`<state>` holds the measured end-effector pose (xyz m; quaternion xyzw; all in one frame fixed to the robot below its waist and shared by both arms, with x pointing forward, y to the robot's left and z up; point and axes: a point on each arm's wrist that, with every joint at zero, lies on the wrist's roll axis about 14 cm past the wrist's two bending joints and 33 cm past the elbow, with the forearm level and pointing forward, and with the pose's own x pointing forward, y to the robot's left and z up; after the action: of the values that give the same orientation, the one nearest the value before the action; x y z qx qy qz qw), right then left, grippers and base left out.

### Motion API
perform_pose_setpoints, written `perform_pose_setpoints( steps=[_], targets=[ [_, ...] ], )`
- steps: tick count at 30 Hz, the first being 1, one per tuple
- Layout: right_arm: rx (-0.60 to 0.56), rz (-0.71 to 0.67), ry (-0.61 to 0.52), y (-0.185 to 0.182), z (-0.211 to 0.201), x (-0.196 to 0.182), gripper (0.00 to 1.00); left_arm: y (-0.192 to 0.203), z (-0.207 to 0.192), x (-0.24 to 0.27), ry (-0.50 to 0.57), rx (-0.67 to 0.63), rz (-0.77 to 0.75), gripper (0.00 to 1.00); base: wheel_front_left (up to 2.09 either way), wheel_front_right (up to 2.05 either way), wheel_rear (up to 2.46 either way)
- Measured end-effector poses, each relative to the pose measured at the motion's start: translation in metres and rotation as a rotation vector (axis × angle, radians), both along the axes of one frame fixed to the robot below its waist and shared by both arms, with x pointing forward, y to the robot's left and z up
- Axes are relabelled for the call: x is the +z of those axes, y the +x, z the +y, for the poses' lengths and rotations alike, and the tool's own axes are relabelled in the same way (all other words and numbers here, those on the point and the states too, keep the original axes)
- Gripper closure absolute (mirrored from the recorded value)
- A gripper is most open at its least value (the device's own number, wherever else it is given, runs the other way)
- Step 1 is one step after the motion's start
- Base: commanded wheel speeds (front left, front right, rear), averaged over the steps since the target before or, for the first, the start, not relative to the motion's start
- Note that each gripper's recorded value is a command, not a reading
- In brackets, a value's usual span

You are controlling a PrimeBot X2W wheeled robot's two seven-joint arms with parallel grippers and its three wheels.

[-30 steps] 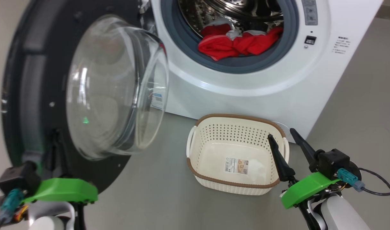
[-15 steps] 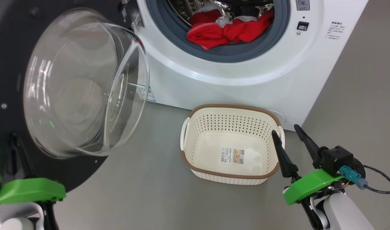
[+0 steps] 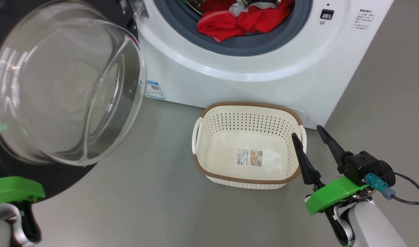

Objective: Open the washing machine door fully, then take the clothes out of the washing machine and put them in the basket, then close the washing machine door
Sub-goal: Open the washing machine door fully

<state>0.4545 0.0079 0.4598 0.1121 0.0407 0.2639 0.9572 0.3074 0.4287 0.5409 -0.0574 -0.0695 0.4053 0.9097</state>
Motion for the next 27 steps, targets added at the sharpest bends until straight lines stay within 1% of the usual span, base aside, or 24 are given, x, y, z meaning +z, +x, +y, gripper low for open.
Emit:
perform_pose_setpoints(
  steps=[10,22,27],
  targets=[
    [-0.014,-0.002,-0.031,0.005,-0.007,-0.007,0.0,0.003,0.016,-0.003,0.004,0.039,0.01,1.0,0.0,0.0,0.0],
    [-0.032,0.016,-0.042,0.007,-0.015,-0.017,0.0,0.005,0.041,-0.002,-0.009,0.089,-0.013,1.0,0.0,0.0,0.0],
    [-0.041,0.006,-0.04,0.013,-0.017,-0.014,0.0,0.008,0.044,-0.003,-0.014,0.093,-0.021,1.0,0.0,0.0,0.0]
  ],
)
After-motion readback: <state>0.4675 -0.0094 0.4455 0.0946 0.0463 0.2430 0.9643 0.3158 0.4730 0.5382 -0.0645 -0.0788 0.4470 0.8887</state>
